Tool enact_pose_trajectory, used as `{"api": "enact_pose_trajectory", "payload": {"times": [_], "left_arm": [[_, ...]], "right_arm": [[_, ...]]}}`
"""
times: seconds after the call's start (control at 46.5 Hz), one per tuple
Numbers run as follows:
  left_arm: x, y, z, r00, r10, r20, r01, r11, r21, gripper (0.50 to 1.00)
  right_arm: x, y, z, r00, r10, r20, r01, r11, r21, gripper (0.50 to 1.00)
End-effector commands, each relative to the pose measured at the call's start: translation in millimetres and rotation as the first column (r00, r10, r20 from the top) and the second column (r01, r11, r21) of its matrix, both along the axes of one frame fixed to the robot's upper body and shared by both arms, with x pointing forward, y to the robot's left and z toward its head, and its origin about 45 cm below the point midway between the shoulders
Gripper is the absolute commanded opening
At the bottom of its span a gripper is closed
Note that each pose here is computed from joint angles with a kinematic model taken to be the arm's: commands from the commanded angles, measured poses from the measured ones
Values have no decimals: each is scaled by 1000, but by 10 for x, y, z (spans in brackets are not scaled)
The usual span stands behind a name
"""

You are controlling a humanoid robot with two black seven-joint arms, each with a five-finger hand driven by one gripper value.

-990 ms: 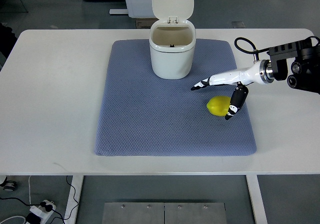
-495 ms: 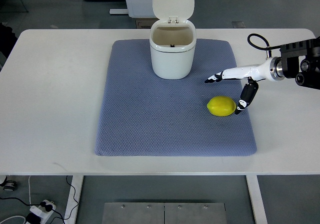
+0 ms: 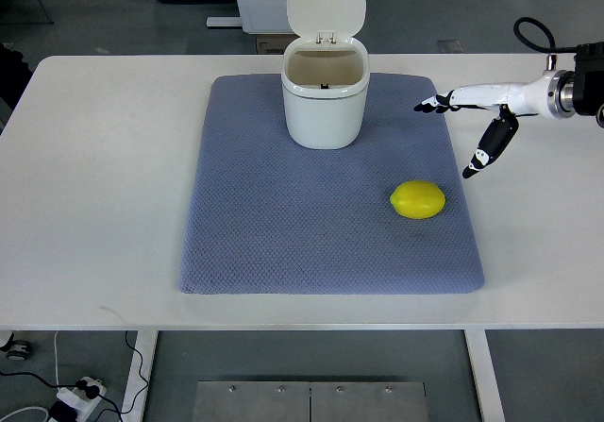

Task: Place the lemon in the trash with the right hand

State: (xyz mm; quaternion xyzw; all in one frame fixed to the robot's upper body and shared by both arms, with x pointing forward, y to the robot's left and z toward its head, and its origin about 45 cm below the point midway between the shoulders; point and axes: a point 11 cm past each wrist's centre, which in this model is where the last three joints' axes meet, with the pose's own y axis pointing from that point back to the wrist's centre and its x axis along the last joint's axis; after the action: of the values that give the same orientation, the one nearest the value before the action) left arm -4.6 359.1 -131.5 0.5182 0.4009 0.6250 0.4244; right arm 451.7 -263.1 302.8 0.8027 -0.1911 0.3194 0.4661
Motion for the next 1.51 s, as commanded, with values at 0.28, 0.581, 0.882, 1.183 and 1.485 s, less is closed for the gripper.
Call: {"api": "enact_pose_trajectory", "payload": {"times": [0.28, 0.581, 0.882, 1.183, 1.485], "left_arm": [[2, 0, 0, 1000, 0, 1, 0, 1000, 0, 1000], [2, 0, 0, 1000, 0, 1, 0, 1000, 0, 1000], [2, 0, 0, 1000, 0, 1, 0, 1000, 0, 1000], [1, 0, 0, 1000, 0, 0, 0, 1000, 0, 1000], [2, 0, 0, 1000, 0, 1, 0, 1000, 0, 1000]], "right_arm": [[-125, 38, -17, 995, -34, -98, 37, 999, 23, 1000], [-307, 97, -165, 990, -46, -134, 41, 998, -46, 981], [-250, 284, -253, 992, -90, -93, 84, 994, -65, 912], [-378, 488, -339, 991, -51, -123, 45, 998, -52, 914], [-411, 558, -468, 992, -53, -116, 47, 997, -55, 910]]}}
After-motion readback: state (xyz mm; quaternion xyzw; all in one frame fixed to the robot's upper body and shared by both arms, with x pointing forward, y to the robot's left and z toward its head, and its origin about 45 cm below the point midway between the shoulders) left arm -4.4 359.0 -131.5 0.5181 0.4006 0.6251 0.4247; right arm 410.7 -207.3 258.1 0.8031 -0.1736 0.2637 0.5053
